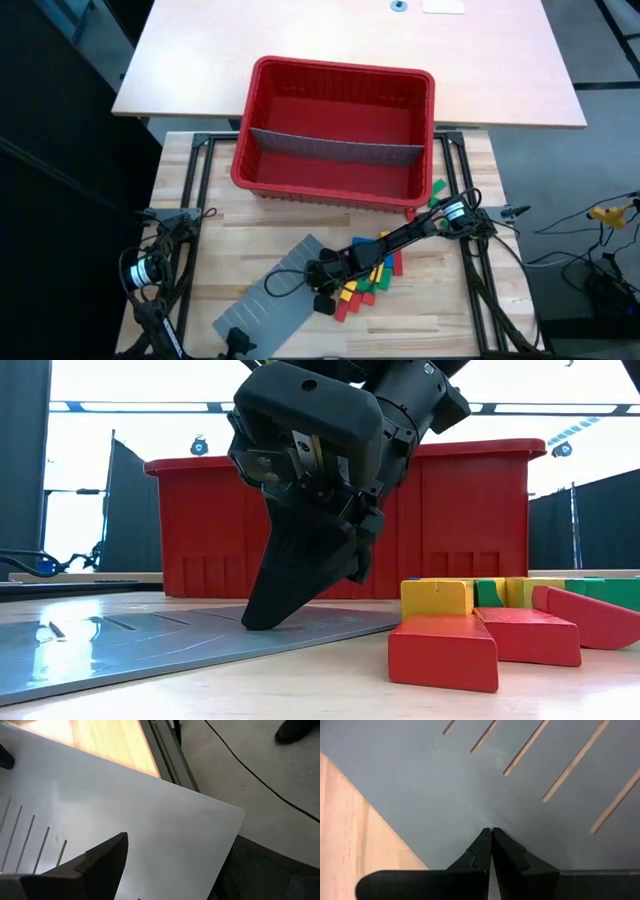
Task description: Sort blocks
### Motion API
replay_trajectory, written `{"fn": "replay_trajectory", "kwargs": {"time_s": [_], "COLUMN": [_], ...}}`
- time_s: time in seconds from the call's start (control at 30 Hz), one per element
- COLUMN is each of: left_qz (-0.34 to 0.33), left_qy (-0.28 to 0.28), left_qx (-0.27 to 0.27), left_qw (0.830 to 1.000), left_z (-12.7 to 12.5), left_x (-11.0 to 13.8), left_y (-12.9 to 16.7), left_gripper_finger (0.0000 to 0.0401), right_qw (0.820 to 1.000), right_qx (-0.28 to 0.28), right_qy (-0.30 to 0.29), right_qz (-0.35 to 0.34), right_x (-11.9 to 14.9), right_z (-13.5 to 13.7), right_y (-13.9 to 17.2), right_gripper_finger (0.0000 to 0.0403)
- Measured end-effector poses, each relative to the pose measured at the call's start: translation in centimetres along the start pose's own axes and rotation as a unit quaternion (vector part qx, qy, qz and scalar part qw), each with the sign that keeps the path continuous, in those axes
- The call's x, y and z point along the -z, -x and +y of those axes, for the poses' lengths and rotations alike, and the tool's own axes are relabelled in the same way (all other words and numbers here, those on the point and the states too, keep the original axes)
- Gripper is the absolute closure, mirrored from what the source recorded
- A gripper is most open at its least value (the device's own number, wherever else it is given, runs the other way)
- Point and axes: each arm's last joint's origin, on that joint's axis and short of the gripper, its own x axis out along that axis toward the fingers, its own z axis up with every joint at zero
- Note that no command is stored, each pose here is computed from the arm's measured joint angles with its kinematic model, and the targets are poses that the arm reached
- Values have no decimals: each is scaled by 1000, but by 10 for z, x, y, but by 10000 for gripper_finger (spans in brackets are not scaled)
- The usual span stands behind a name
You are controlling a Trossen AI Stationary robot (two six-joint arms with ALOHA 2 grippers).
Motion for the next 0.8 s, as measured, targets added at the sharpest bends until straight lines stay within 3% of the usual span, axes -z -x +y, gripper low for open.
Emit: {"fn": "replay_trajectory", "kwargs": {"time_s": [0.33,0.57,0.8], "left_qz": [-7,-18,-10], "left_qy": [-1,-4,-4], "left_qx": [-15,-76,-97], "left_qw": [1000,997,995], "left_z": [2,14,20], "left_x": [-2,-8,-7], "left_y": [3,16,16], "left_gripper_finger": [89,89,89], "right_qw": [1000,1000,1000], "right_qx": [-4,-3,-8], "right_qy": [-8,-9,-10], "right_qz": [-1,2,0], "right_x": [0,0,-1], "right_z": [0,0,0], "right_y": [0,0,0], "right_gripper_finger": [403,403,403]}}
